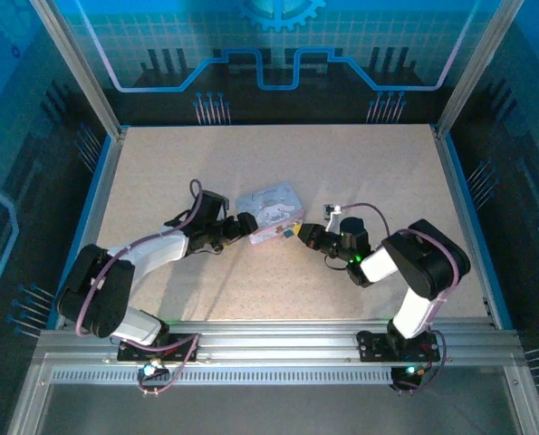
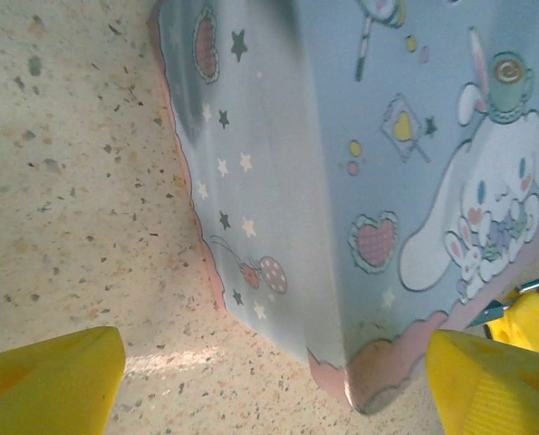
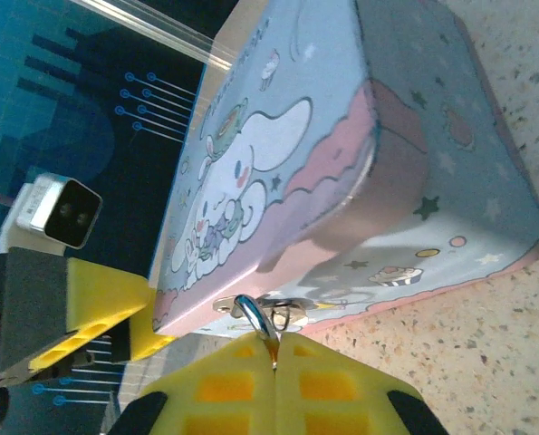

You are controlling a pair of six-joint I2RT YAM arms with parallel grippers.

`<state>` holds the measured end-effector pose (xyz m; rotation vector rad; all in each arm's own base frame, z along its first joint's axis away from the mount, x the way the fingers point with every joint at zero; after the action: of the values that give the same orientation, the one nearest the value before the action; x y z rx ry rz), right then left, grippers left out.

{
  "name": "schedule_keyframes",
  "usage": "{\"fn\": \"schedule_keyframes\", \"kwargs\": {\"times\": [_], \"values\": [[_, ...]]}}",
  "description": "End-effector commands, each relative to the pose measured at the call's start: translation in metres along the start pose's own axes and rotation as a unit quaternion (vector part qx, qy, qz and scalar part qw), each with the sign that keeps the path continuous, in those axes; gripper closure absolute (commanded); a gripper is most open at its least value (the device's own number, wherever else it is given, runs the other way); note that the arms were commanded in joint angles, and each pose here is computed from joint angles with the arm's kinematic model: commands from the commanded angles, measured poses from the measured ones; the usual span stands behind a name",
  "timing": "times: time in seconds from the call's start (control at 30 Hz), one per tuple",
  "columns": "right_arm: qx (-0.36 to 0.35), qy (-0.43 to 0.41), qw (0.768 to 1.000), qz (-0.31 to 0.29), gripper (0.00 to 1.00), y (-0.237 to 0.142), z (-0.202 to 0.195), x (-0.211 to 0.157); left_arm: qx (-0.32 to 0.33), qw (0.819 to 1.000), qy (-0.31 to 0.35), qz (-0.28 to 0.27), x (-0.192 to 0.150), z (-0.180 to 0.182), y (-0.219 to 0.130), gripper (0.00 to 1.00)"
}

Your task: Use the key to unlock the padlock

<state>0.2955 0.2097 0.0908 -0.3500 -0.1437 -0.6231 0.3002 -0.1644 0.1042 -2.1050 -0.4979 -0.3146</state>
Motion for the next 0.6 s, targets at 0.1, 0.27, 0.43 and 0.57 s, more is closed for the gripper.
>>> {"fn": "schedule_keyframes", "kwargs": {"times": [0.1, 0.27, 0.43, 0.57], "values": [[-0.061, -0.048, 0.996, 0.033, 1.0, -0.022, 0.002, -0.006, 0.017, 0.998, 0.021, -0.052, 0.017, 0.003, -0.031, 0.07], [-0.082, -0.092, 0.991, 0.057, 1.0, -0.041, 0.026, -0.008, 0.03, 0.996, 0.033, -0.075, 0.019, 0.01, -0.043, 0.06], [-0.101, -0.112, 0.985, 0.083, 1.0, -0.06, 0.044, -0.013, 0.039, 0.995, 0.036, -0.09, 0.017, 0.018, -0.049, 0.05], [-0.136, -0.114, 0.975, 0.131, 1.0, -0.077, 0.047, -0.024, 0.053, 0.992, 0.042, -0.11, 0.018, 0.024, -0.057, 0.01]]}}
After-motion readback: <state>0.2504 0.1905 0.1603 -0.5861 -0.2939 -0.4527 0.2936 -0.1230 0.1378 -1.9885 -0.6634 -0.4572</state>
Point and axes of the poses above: each hand's point on the last joint's axis, 136 mm out from that joint toward the fingers, its own y axis out along the fingers, its own z axis along the line the jaws close on, x = y × z, the point moved 4 cm from there along -y, back along the fingers, and after that the axes turned 14 degrees about y, right-handed, at the moved point
